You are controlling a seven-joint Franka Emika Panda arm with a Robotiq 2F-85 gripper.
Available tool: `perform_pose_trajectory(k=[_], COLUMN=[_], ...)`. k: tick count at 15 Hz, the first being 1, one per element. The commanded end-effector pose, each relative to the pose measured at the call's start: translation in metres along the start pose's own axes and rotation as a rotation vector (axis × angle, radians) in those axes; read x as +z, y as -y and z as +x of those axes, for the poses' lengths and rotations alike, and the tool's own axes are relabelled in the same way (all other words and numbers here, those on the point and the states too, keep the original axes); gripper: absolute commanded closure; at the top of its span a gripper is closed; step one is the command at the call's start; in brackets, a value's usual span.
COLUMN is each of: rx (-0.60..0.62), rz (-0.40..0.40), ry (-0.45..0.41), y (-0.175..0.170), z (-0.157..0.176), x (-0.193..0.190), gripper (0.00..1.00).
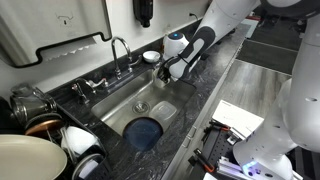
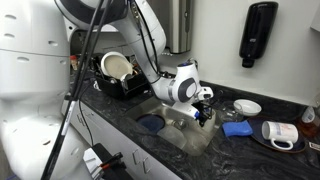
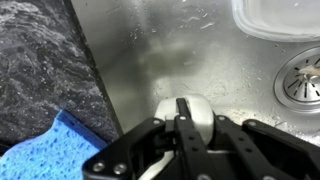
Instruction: Remove the white cup of the sink
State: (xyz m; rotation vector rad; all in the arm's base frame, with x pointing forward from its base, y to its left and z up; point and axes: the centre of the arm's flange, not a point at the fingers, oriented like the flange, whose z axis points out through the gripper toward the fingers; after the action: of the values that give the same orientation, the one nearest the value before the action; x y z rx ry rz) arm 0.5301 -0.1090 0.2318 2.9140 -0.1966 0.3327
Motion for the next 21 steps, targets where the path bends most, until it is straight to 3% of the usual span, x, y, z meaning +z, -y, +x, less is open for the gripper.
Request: perform_pose_trajectory(k=[1,10,16,21], rx=[0.006,0.190,0.392,0.544], rz=[0.034,0.039,0.084,0.054], ry=[-0.004,0.062,0.108,0.137], y=[-0.007,-0.074,-0.142,-0.189], z=[-0.015,-0.066,-0.105,-0.120], x=[-0.053,-0.128,-0.113,-0.098], gripper=[0.96,0.96,0.96,0.96])
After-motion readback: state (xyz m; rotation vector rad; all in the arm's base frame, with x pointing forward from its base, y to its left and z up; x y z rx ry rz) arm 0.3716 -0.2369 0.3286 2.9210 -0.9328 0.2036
